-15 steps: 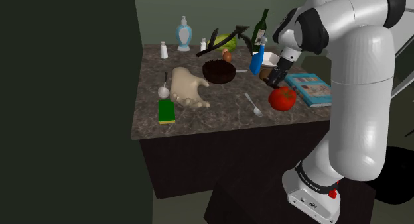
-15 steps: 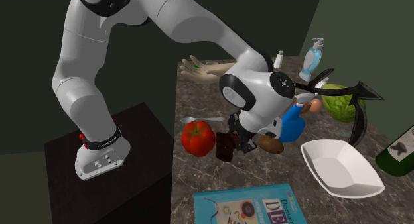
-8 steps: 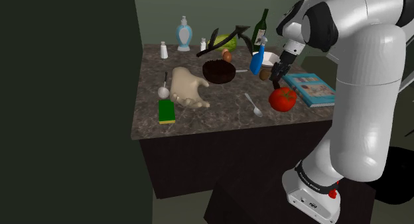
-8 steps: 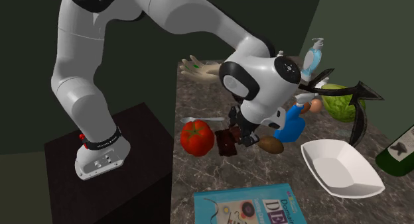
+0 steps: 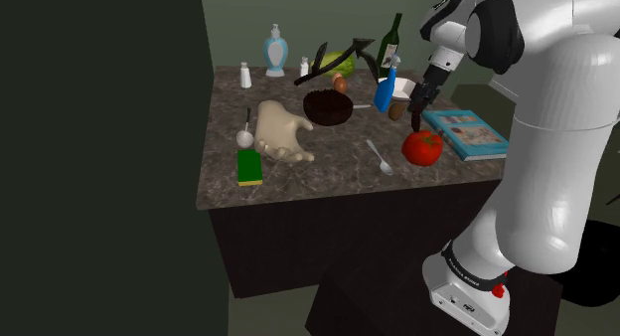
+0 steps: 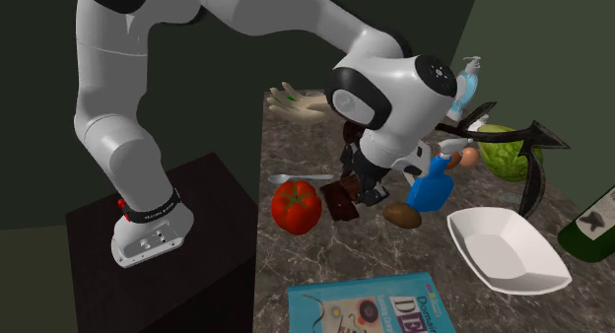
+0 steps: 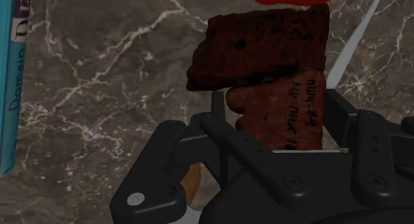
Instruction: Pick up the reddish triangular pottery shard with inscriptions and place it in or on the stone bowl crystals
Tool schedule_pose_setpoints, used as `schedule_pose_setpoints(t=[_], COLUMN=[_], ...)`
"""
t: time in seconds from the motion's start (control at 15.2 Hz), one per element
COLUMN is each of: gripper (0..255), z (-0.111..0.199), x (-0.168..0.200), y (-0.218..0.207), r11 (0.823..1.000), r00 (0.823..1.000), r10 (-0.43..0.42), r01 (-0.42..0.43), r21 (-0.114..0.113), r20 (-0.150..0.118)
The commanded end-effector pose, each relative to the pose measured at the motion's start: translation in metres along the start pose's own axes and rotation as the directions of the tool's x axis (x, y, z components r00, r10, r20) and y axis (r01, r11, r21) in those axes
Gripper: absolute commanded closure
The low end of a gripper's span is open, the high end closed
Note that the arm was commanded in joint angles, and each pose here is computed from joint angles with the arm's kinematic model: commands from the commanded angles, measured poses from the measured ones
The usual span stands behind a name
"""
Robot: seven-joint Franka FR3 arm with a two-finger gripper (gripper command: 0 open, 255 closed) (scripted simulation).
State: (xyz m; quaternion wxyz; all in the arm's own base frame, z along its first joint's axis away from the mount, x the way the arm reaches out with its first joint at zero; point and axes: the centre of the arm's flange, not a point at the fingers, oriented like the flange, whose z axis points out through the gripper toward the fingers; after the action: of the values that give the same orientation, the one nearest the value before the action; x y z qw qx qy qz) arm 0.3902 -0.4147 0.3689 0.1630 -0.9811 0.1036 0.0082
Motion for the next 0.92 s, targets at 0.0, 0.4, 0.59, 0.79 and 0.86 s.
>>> schedule_pose_setpoints(t=[0.0, 0.4, 0.59, 0.79, 0.86], gripper=[255, 255, 255, 255, 255], z=[-0.010, -0.040, -0.055, -0.070, -0.075], x=[0.000, -0.002, -0.002, -0.003, -0.003], y=[-0.003, -0.013, -0.018, -0.023, -0.024], r11=[1.000, 1.000, 1.000, 1.000, 1.000], r00=[1.000, 1.000, 1.000, 1.000, 1.000], r10=[0.000, 0.000, 0.000, 0.000, 0.000], r01=[0.000, 0.000, 0.000, 0.000, 0.000], r21=[0.000, 0.000, 0.000, 0.000, 0.000], r20=[0.000, 0.000, 0.000, 0.000, 0.000])
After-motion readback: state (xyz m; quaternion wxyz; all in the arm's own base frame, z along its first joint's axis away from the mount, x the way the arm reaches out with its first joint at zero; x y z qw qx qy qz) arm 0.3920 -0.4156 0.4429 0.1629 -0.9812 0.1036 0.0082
